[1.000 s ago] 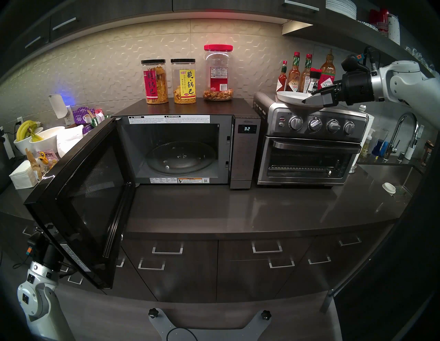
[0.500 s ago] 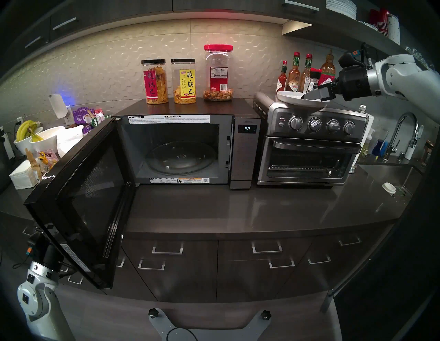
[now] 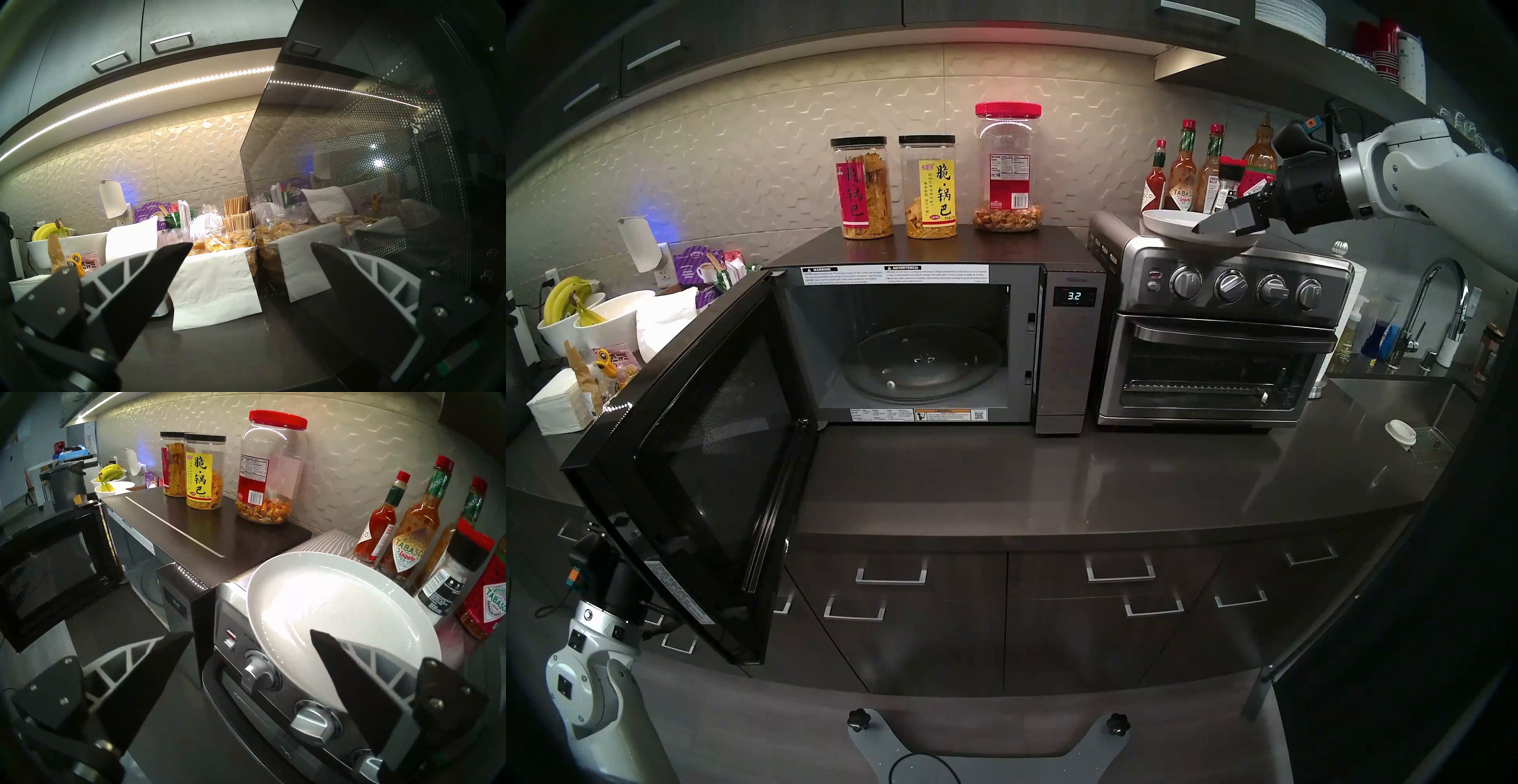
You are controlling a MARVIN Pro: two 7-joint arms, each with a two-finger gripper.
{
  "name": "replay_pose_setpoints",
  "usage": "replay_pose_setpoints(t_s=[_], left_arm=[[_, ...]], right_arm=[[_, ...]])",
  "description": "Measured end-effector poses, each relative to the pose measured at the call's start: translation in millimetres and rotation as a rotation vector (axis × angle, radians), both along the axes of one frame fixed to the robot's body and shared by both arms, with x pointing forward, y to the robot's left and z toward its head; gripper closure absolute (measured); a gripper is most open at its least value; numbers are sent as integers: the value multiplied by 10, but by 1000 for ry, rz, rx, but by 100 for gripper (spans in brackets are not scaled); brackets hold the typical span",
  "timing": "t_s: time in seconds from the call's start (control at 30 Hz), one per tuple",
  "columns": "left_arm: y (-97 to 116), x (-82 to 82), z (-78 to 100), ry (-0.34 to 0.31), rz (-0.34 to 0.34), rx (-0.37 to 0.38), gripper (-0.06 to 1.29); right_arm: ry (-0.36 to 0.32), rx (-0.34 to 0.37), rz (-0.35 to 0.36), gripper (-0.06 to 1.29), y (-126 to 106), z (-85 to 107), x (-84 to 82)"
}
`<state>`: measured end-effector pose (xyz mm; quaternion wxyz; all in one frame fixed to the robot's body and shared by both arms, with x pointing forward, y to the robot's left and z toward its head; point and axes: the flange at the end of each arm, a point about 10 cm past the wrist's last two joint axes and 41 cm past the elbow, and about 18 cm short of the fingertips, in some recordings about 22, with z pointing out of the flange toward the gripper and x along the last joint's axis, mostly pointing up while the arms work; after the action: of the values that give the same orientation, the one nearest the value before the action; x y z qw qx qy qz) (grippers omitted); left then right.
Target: Open the microwave, put the plate inside, and close the door
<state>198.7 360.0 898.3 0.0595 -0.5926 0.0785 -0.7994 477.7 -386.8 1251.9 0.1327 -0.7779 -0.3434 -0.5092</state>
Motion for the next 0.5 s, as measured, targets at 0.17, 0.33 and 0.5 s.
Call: replay_pose_setpoints(t_s=[0.17, 0.33, 0.5], left_arm=[[0, 0, 0, 0, 0, 0, -2], [1, -1, 0, 0, 0, 0, -2], [0, -1, 1, 0, 0, 0, -2]], right_arm=[[-5, -7, 0, 0, 17, 3, 10], [-5, -15, -6, 0, 38, 1, 27], [13, -20, -23, 0, 55, 9, 58]])
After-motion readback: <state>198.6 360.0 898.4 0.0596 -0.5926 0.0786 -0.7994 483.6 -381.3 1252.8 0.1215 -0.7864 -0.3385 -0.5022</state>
